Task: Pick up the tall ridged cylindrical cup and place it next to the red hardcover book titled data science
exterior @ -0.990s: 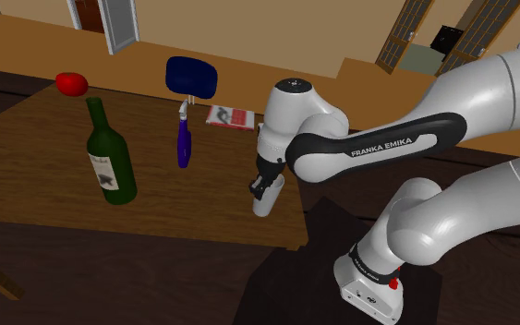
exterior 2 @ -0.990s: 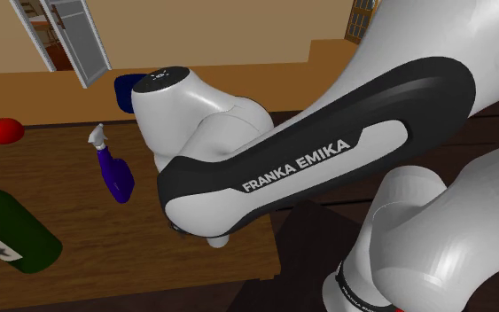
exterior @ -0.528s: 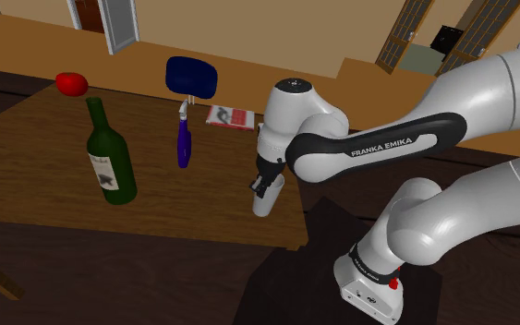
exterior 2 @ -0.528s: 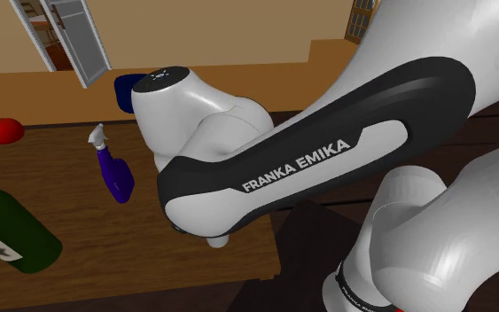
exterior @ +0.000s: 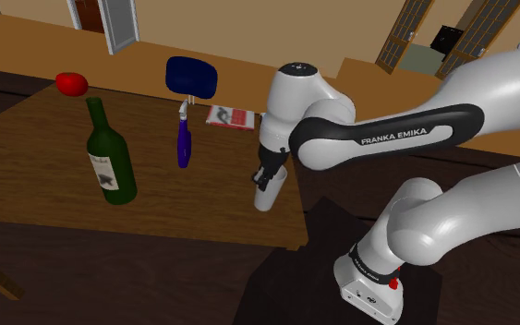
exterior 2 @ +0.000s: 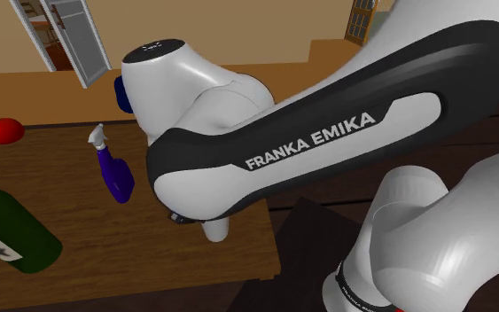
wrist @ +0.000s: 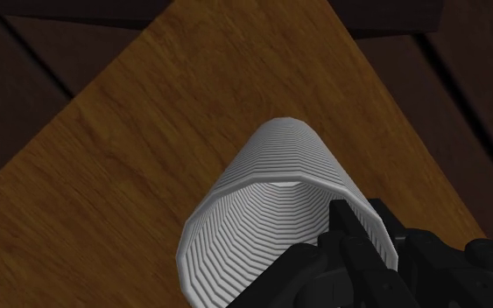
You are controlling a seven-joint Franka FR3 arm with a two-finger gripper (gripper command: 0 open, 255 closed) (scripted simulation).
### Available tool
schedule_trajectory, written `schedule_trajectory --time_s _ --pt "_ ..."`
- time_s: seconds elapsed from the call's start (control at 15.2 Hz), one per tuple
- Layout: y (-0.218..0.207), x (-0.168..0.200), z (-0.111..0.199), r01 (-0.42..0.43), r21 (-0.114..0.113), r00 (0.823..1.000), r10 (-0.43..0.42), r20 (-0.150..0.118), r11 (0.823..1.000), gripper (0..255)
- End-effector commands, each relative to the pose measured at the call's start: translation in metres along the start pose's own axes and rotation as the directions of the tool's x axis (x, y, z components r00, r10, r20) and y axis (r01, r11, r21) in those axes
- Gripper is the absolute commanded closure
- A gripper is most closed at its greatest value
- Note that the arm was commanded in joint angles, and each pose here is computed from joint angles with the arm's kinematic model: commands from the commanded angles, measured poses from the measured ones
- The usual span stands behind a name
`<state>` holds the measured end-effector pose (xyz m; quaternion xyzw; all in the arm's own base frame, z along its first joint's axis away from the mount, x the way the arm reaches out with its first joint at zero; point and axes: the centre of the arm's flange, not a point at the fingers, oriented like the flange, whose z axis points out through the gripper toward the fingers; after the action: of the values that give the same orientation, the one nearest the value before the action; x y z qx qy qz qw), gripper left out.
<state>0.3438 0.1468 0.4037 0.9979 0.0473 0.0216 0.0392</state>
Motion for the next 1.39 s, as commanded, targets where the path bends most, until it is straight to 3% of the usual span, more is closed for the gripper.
schedule_trajectory --time_s 0.0,1.32 --pt "0.001 0.000 -0.012 0.000 0.000 1.000 0.000 0.000 1.000 255" --pt "0.010 0.004 -0.117 0.000 0.000 1.000 0.000 0.000 1.000 255"
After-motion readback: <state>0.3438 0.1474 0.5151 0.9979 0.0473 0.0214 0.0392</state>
